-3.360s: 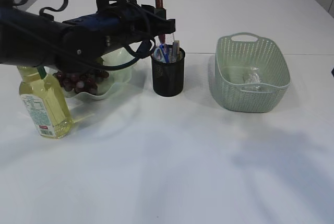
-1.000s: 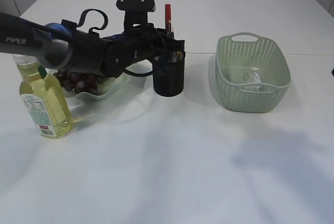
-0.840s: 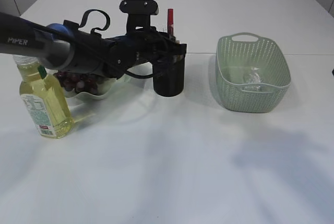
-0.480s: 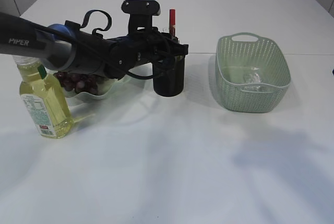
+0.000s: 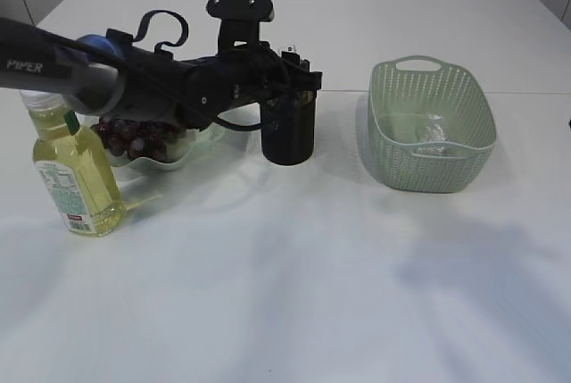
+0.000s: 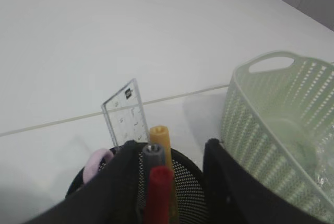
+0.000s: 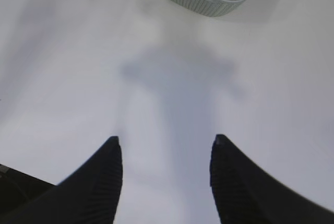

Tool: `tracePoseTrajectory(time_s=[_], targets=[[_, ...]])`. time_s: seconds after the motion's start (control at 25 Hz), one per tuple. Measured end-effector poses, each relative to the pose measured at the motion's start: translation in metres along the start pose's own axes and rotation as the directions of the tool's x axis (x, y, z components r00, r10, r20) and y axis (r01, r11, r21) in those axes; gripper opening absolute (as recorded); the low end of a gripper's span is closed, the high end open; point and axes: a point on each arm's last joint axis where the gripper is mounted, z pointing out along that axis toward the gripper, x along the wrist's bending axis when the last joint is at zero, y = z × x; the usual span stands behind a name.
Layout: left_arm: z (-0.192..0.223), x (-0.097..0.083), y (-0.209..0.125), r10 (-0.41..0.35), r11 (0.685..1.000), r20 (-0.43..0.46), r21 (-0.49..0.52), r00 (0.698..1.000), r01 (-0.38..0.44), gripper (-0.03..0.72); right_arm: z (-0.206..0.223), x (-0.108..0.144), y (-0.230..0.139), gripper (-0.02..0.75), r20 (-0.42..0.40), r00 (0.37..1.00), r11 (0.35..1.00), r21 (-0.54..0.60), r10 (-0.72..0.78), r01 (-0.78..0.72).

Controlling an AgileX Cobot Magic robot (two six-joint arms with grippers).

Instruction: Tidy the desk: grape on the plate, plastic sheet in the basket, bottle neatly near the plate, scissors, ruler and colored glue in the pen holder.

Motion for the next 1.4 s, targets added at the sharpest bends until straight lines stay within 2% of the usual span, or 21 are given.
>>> tracePoseTrajectory(time_s=[0.32,0.4,0.56,0.68,0.8,1.04,1.2,1.4], targets=[[-0.037,-0.011,0.050,0.016,0.996,0.006,0.088,1.000,-0.016,0.322,0.000,0.000,0.000,0.430,0.000,1.000,1.000,0.000,0.000,0.000],[-0.052,-0.015,0.066,0.038,0.992,0.008,0.122,0.999,-0.039,0.363,0.000,0.000,0.000,0.430,-0.002,1.000,1.000,0.000,0.001,-0.001],[-0.087,-0.021,0.096,0.061,0.981,0.005,0.184,0.998,-0.061,0.495,0.000,0.000,0.000,0.431,-0.005,1.000,1.000,0.001,0.030,-0.030],[-0.118,-0.025,0.120,0.070,0.976,0.004,0.208,0.998,-0.070,0.547,0.000,0.001,0.000,0.460,-0.014,0.999,0.999,0.002,0.046,-0.046],[-0.152,-0.028,0.140,0.088,0.967,-0.002,0.241,0.996,-0.085,0.557,0.000,0.003,0.000,0.502,-0.033,0.998,0.998,0.004,0.055,-0.055],[-0.211,-0.033,0.161,0.093,0.939,-0.007,0.332,0.996,-0.086,0.559,-0.002,0.009,-0.001,0.511,-0.100,0.993,0.998,0.008,0.068,-0.068],[-0.243,-0.047,0.171,0.133,0.942,0.031,0.307,0.991,-0.136,0.559,-0.028,0.007,-0.015,0.500,-0.129,0.989,0.993,-0.081,0.072,-0.082],[-0.290,-0.076,0.172,0.167,0.963,0.144,0.190,0.975,-0.193,0.559,-0.080,-0.001,-0.052,0.496,-0.152,0.986,0.954,-0.281,0.066,-0.108]])
